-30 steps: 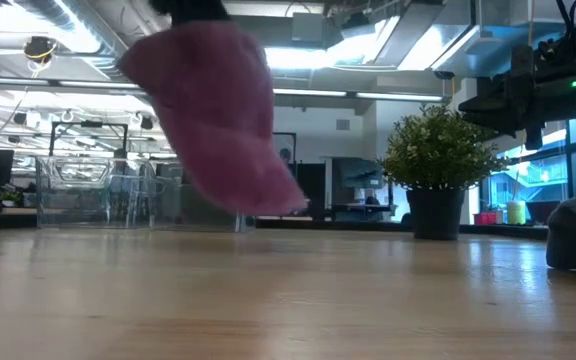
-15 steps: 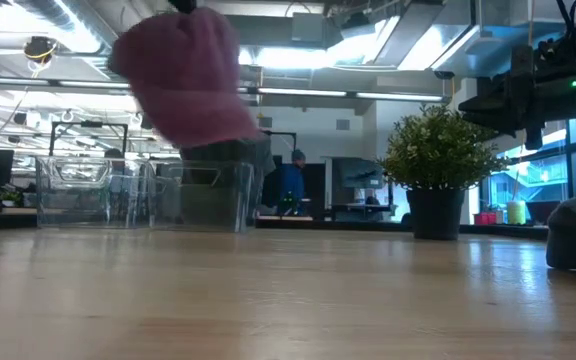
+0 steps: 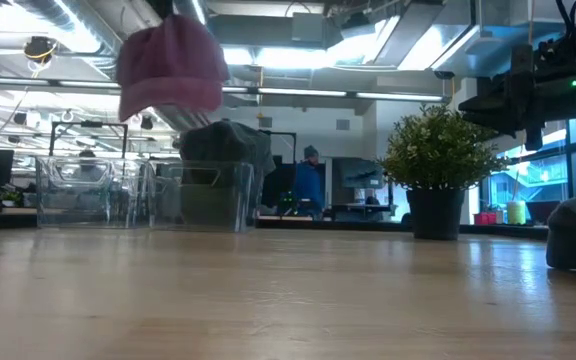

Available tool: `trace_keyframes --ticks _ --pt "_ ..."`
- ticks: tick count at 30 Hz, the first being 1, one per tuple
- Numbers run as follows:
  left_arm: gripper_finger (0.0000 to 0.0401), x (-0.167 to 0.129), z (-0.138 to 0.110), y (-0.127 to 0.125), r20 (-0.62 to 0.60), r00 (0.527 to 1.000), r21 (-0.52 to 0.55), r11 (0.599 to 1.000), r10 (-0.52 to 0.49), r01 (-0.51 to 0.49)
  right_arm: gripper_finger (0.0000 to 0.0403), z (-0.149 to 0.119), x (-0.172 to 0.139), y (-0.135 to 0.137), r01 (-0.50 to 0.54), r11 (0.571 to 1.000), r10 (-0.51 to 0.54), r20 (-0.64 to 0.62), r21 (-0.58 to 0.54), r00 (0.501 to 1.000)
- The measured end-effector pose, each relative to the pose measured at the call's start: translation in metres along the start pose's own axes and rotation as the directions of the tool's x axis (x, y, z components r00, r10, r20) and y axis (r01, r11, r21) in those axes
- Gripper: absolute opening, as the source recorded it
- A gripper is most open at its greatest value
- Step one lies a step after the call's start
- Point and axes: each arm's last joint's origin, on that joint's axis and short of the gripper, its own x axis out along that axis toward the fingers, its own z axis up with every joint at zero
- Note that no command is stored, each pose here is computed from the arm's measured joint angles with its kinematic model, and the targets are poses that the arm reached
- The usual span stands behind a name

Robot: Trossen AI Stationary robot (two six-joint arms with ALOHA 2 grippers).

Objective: Pick & Place hat
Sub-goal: Put the red cap into the left transparent bin

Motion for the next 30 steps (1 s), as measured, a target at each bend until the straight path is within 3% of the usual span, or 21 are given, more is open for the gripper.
trace_keyframes --ticks 4,9,13,21,30 --pt "0.0003 0.008 -0.014 0.005 -0.132 0.991 0.138 0.99 0.013 0.006 0.0126 0.0 0.0 0.0 0.003 1.0 -0.003 0.001 0.002 1.0" --pt "0.0003 0.02 -0.033 0.009 -0.219 0.975 0.129 0.99 -0.03 0.059 0.0126 0.0 0.0 0.0 0.007 1.0 -0.007 0.003 0.001 1.0" --pt "0.0003 0.026 -0.051 0.01 -0.311 0.949 0.203 0.971 -0.055 0.123 0.0126 0.0 0.0 0.0 0.011 1.0 -0.011 0.004 -0.001 1.0" --pt "0.0003 0.053 -0.082 0.014 -0.423 0.896 0.241 0.937 -0.132 0.252 0.0126 0.001 0.0 -0.003 0.093 0.996 -0.093 0.032 0.001 0.995" --pt "0.0003 0.102 -0.096 0.014 -0.45 0.88 0.323 0.891 -0.153 0.32 0.0126 0.001 0.0 -0.004 0.132 0.991 -0.132 0.046 0.001 0.99"
